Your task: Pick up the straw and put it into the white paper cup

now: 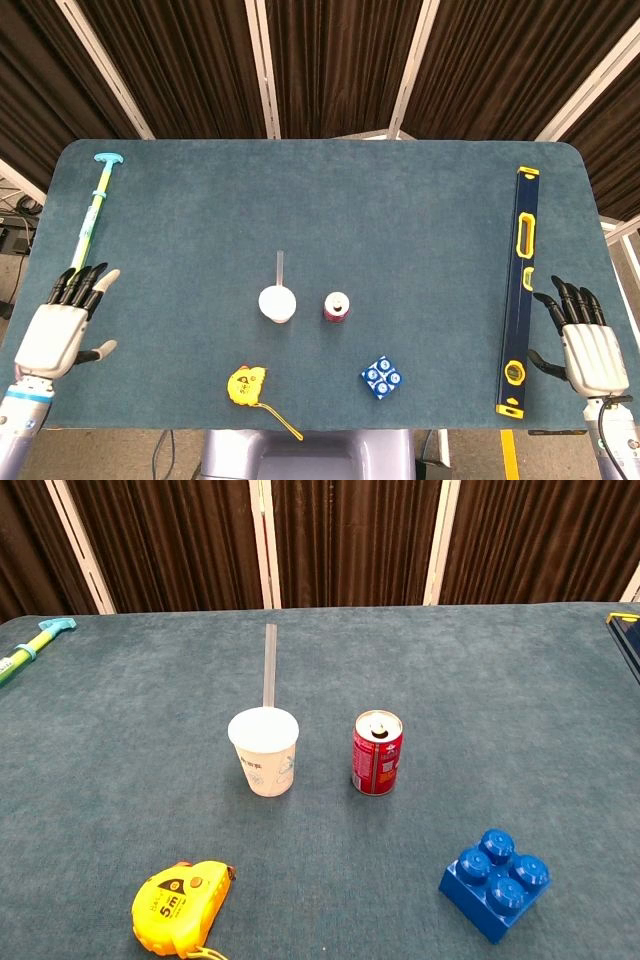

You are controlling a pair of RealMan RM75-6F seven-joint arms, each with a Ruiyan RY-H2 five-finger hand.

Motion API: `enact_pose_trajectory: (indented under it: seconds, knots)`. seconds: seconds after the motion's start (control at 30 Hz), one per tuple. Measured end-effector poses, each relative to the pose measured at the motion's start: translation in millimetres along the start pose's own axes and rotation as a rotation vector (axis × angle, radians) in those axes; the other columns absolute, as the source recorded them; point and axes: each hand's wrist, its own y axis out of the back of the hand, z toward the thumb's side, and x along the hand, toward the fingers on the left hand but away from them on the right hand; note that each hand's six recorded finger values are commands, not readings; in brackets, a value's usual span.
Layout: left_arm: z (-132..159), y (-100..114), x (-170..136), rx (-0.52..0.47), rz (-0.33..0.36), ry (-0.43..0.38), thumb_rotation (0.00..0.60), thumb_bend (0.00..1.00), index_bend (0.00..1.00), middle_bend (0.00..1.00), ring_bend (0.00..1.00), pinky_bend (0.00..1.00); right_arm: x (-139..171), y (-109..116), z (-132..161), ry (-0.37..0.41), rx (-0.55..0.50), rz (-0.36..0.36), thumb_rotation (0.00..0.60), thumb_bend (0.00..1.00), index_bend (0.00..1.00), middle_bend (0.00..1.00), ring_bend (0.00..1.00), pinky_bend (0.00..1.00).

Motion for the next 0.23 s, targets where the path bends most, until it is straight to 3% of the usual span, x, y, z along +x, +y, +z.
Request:
enact_pose_trajectory:
  seconds: [0.23]
  knots:
    - [-1.3, -1.5, -9.2, 0.008, 0.004, -0.009, 0.6, 0.13, 0.0, 0.0, 0.0, 0.0, 0.1, -0.1, 0.0, -0.008, 0.003, -0.004, 0.6, 0.18, 0.16, 0.0, 0.0, 0.0]
